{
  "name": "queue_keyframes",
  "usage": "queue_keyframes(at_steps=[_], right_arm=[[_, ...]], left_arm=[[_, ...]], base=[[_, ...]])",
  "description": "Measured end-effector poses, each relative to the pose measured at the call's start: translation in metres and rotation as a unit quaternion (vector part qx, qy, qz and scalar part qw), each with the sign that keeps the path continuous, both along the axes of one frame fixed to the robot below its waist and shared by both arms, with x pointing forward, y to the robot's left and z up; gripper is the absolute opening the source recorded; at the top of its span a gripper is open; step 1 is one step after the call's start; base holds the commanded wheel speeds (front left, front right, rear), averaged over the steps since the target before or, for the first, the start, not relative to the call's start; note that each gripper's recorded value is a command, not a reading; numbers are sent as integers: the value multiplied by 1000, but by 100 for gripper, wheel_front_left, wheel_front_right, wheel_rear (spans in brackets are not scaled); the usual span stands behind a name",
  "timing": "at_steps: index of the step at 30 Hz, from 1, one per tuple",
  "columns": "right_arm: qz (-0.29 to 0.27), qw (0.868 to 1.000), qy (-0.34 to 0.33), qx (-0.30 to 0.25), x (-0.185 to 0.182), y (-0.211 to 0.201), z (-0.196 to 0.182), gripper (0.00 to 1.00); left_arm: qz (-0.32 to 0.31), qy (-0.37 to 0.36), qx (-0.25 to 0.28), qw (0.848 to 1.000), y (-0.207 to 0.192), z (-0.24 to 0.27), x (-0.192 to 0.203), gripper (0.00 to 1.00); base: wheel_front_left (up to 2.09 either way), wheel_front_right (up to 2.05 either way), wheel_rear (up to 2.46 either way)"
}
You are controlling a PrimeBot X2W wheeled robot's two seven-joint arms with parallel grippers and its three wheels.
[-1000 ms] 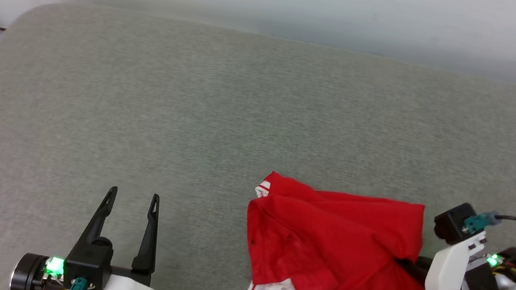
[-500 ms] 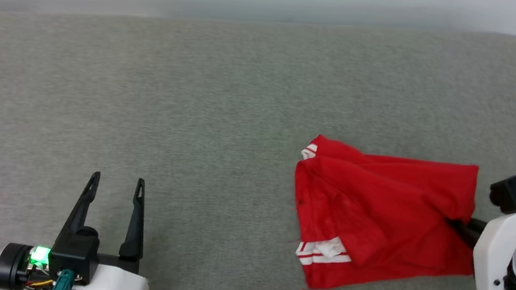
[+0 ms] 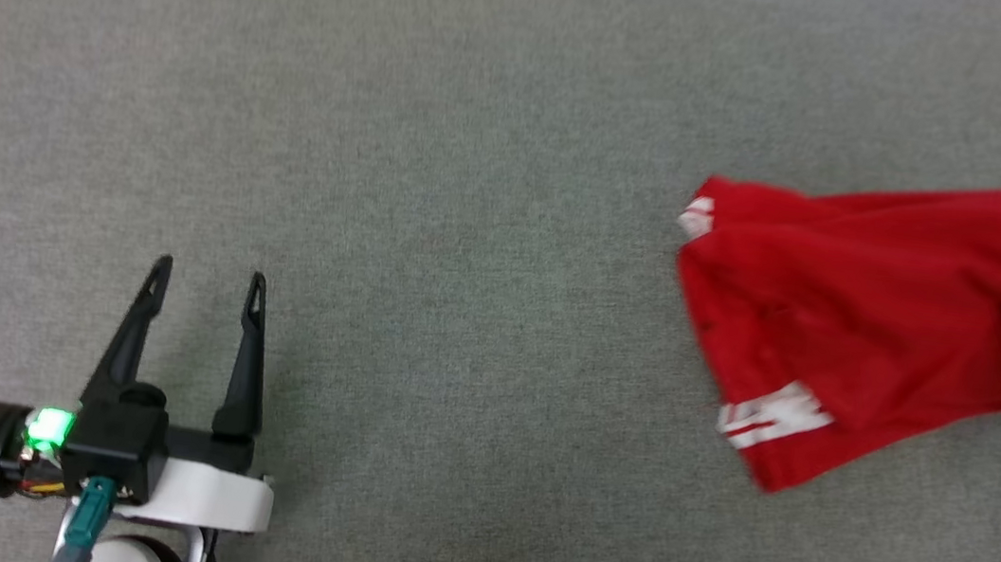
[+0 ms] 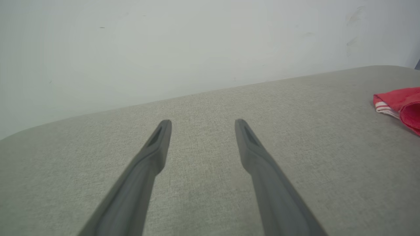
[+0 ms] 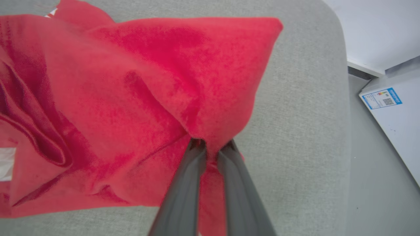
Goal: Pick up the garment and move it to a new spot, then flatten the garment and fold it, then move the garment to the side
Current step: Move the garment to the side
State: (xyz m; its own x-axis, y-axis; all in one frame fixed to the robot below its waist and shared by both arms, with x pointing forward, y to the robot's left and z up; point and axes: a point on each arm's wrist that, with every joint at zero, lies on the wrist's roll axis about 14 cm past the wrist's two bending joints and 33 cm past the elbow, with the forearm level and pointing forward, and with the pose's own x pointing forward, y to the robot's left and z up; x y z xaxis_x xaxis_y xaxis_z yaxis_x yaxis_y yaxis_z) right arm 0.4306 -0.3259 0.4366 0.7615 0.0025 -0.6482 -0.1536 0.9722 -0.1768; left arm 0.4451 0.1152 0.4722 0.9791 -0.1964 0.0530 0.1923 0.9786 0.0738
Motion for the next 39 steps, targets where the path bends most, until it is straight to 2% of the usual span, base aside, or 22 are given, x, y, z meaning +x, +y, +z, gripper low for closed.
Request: queue_keyframes(at_steps=[7,15,20,24,25,26,29,34,39], right_arm=[[-62,996,10,-64,25,-65,2,0],[-145,983,29,-114,33,-130,-4,0],[-188,975,30,-117,36,-152,-7,0],[-200,972,35,-117,37,-154,-13,0],[-202,972,34,-114,37,-153,-14,34],[-204,972,30,-111,38,-152,-15,100],[-209,972,15,-103,38,-149,-12,100],[-203,971,-47,-118,40,-150,19,100],[-153,972,-139,-112,50,-120,58,100]], left_arm=[[7,-2,3,1000,5,-12,23,100],[14,13,13,1000,12,-39,38,100],[17,15,15,1000,15,-45,43,100],[21,14,17,1000,17,-45,44,100],[21,13,17,1000,17,-45,44,100],[21,12,18,1000,17,-43,43,100],[25,7,18,1000,17,-37,41,100],[29,-4,11,1000,16,-19,31,100],[42,-7,5,999,20,-3,11,100]], base=[[0,0,0],[0,0,0],[0,0,0],[0,0,0],[0,0,0],[0,0,0],[0,0,0],[0,0,0],[0,0,0]])
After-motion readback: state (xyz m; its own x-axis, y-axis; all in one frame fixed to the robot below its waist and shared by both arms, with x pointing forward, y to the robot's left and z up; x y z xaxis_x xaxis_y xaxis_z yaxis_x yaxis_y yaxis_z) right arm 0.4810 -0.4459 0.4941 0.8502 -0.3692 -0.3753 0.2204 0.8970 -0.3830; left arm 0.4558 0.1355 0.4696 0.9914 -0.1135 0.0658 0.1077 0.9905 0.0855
